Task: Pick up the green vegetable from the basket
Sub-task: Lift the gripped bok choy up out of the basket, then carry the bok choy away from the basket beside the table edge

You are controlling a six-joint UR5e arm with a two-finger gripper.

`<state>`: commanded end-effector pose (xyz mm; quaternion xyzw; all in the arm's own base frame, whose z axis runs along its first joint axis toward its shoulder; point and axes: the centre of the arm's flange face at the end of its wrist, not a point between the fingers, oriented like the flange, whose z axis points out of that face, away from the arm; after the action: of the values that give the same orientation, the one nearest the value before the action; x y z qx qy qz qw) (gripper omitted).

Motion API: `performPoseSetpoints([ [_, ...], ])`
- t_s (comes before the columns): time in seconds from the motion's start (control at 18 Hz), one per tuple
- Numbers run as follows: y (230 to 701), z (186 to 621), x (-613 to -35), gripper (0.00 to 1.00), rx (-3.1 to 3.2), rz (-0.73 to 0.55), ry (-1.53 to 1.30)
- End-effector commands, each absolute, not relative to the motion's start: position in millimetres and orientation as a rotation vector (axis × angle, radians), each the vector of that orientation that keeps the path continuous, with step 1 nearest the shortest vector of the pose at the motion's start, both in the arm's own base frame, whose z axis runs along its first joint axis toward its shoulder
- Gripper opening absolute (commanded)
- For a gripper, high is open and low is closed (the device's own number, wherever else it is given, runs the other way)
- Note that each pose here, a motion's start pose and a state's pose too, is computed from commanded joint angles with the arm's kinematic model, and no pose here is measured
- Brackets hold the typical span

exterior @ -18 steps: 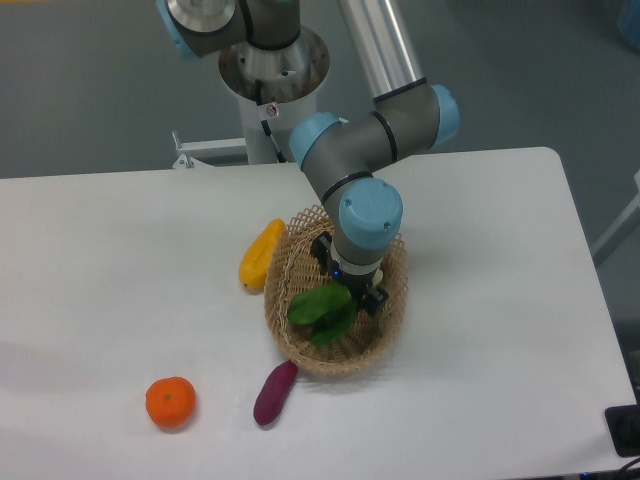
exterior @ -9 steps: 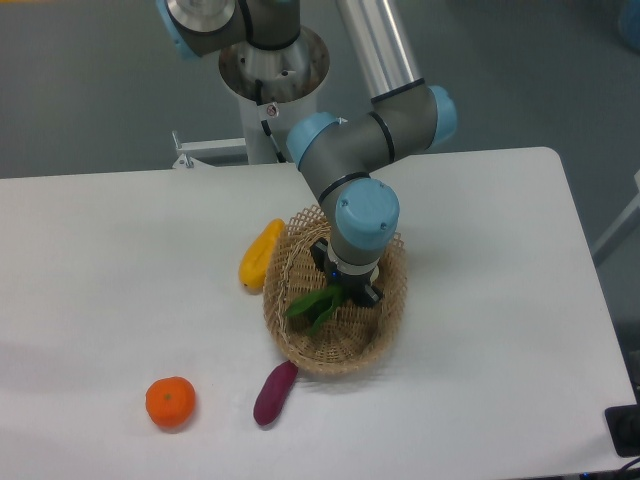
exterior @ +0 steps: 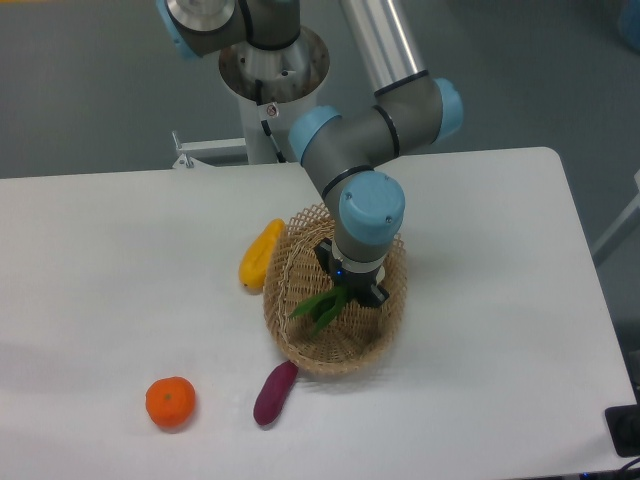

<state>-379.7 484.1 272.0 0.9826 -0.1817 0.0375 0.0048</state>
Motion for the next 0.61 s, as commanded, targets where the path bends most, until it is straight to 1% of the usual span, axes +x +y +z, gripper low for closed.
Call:
performPoseSetpoints([
  [0.17,489,297,-400,0.04,3.082,0.123,-0.545],
  [0.28,493,303,-410,0.04,3.088,0.120,-0.532],
  [0.61,493,325,-462,0.04,3.127,0.019,-0.462],
])
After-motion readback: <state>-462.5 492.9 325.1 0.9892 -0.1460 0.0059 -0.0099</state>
